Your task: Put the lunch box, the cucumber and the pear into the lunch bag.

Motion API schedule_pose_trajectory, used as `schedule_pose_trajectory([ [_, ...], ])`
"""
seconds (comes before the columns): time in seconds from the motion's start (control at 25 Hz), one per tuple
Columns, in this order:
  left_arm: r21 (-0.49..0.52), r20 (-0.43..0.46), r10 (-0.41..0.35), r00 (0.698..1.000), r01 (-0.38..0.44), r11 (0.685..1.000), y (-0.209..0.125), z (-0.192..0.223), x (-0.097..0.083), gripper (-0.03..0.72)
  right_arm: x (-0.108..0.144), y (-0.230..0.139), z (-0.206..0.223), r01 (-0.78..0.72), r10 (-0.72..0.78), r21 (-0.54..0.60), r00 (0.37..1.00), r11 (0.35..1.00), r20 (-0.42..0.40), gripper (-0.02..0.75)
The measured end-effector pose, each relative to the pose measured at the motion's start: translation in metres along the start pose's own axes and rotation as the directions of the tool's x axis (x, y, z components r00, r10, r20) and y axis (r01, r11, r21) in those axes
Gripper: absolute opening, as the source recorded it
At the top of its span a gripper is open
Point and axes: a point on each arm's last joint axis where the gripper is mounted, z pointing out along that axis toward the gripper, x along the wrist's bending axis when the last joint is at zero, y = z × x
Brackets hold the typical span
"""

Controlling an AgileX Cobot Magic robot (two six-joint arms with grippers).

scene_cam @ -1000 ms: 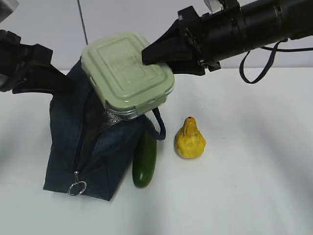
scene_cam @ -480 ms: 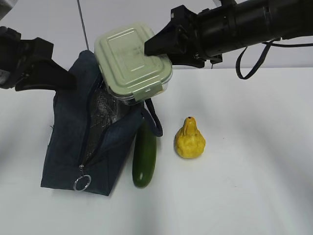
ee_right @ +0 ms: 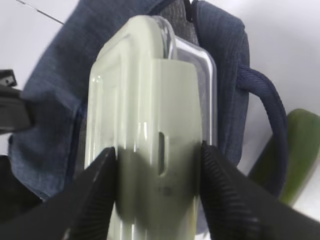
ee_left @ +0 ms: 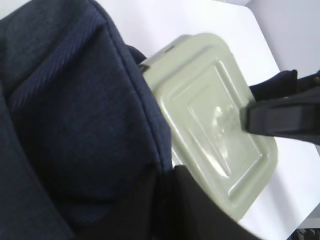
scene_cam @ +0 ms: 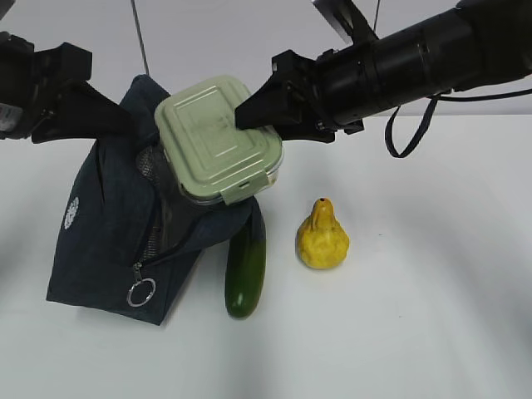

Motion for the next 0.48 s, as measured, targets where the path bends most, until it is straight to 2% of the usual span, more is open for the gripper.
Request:
schedule_pose_trajectory([
  [0.2,-0.025,0.025,-0.008,1.000,0.008,1.000,0.0023,0.0000,-0.0023,0.020,-0.0030,-0.0032,0.0001,0.028,-0.029,0.036,0.999,0.999,0.031,0.389],
  [0.48,-0.049,0.070,-0.028,0.997,0.031,0.998,0.0045,-0.0002,-0.0063,0.020,-0.0098,-0.0059,0.0061,0.007,-0.009,0.049,0.999,0.999,0.033,0.389],
])
